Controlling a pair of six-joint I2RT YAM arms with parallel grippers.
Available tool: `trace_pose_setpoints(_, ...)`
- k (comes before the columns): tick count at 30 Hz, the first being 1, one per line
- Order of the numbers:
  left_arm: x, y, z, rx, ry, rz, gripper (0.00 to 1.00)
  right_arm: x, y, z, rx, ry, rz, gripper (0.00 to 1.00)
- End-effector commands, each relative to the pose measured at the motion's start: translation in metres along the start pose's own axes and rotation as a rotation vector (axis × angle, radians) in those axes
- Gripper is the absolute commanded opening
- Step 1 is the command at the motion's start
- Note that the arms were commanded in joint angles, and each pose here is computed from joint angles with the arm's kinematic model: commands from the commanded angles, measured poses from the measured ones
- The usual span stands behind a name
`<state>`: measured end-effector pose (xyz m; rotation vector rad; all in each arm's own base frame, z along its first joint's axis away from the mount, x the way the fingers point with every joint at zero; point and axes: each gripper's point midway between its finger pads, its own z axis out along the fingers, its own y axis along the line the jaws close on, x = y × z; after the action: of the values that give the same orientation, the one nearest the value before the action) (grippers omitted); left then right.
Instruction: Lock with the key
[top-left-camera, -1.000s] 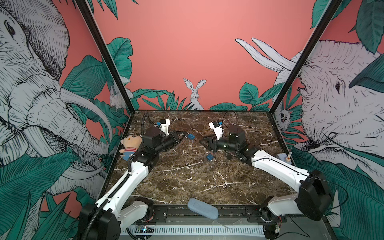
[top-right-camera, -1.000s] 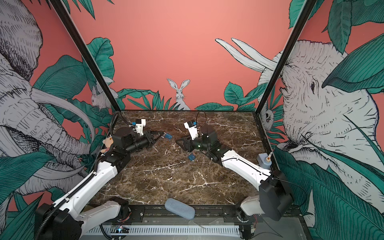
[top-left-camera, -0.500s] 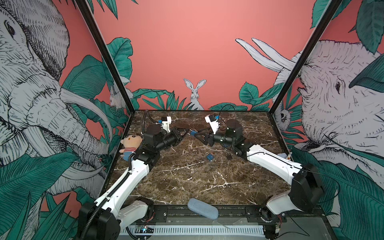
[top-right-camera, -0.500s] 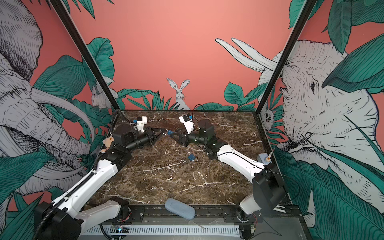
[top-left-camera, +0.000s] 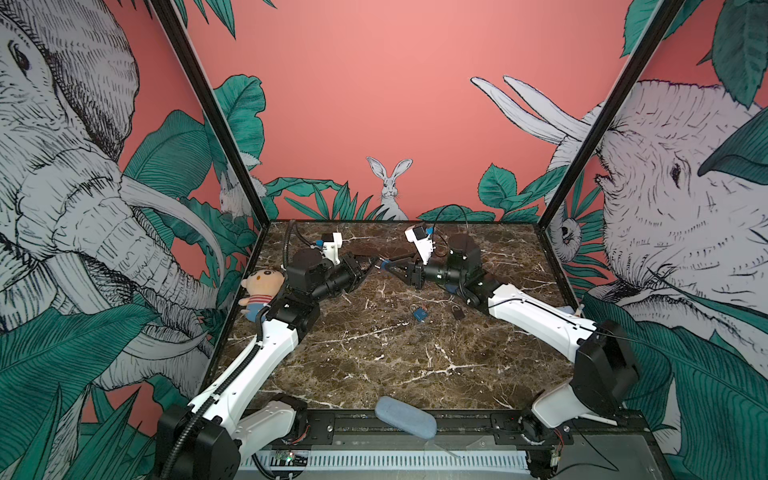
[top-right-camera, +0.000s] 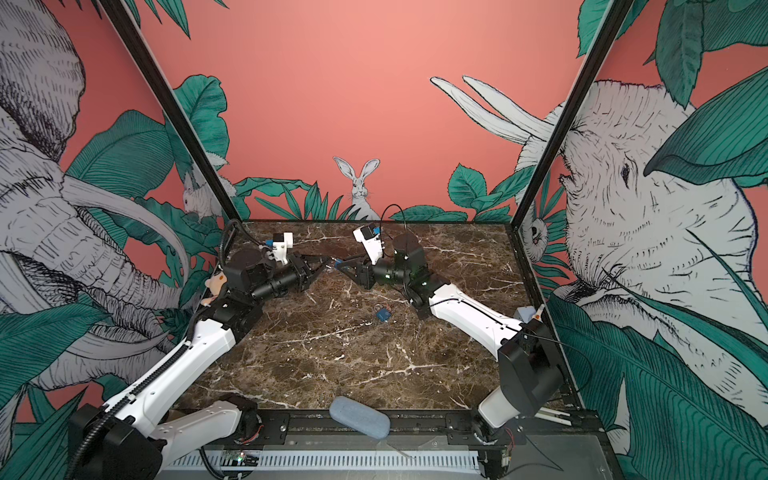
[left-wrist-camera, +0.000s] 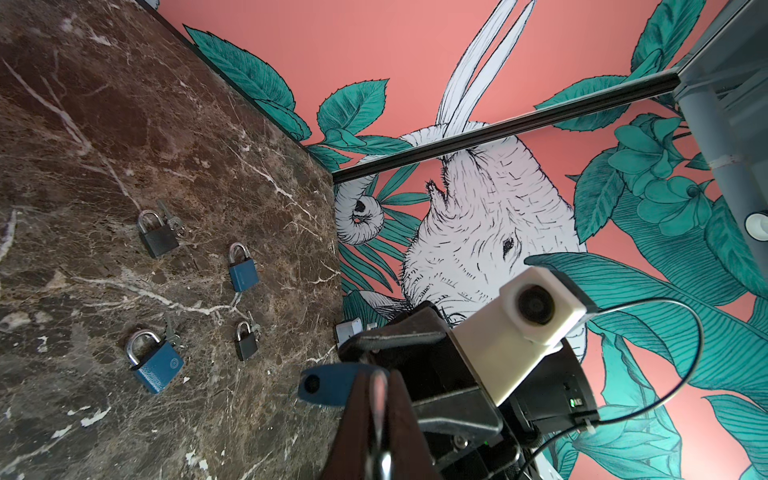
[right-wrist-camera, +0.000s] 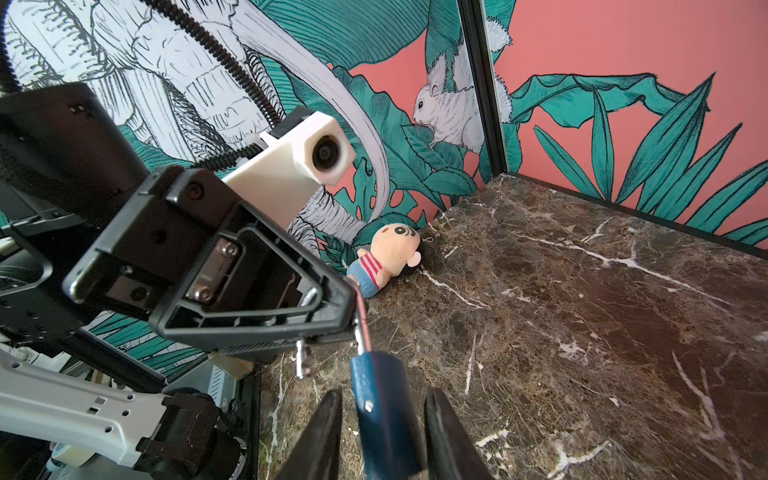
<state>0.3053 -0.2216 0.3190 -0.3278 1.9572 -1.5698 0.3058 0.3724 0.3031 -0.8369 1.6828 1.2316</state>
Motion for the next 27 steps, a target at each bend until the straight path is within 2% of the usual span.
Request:
trace_pose_setpoints(1,-0.0075,-0.0424,-0.0073,0.120,-0.028,0.049,0.00,-0.0157,0.0084,0.0032,-0.040,-0.039,-0.036,0.36)
trace_pose_setpoints(9,-0.0075,-0.0415,-0.0070,0.123,-0.030,0.044,0.00,-0.0121,0.0050,0.0062,-0.037,-0.028,-0.028,0.30)
trace_pose_setpoints(21,-0.0062,-0.0385,-0.0068,0.121,-0.026,0.035,0.00,-0.0175,0.0075,0.0055,-0.047,-0.046,-0.029,0.29)
trace_pose_setpoints(24,-0.0058,-0.0372,-0.0065,0.120,-0.025,0.034,0.00,-0.0178,0.0088,0.0058,-0.052,-0.047,-0.028,0.19)
trace_pose_setpoints(27,-0.0052,-0.0341,-0.0058,0.111,-0.025,0.033,0.00,-0.0189,0.0098,0.0054,-0.056,-0.049,-0.022,0.04)
